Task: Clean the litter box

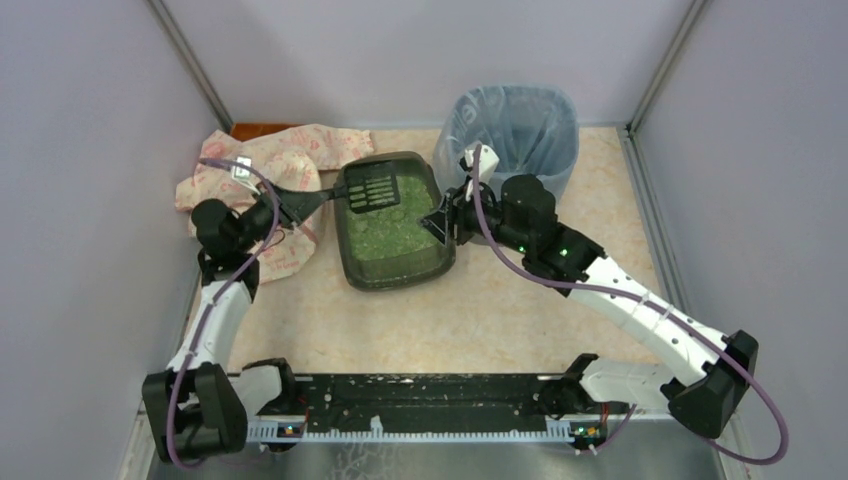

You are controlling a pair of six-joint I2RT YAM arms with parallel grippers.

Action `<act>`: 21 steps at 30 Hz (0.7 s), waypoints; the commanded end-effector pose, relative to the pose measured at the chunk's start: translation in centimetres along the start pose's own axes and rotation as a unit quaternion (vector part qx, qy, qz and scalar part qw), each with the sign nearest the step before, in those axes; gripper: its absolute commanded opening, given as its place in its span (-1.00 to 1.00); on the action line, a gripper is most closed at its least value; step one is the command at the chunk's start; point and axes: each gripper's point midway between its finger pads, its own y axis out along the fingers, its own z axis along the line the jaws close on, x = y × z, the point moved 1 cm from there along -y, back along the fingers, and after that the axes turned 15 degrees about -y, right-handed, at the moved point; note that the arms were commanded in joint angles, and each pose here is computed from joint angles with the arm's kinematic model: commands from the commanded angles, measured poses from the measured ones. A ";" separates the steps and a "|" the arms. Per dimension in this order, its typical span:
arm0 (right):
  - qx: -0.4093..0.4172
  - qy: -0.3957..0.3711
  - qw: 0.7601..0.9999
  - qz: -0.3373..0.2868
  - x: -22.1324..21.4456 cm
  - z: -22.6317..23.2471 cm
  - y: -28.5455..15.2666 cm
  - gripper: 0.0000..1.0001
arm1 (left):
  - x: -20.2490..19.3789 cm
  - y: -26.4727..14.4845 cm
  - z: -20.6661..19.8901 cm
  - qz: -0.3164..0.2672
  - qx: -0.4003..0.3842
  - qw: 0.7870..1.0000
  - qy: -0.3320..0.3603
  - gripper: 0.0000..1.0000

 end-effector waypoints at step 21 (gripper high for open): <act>-0.028 -0.027 0.999 0.024 -1.8 -2.1 -0.4 -0.28 | 1.0 10.4 8.7 0.024 0.294 0.935 0.196 -1.00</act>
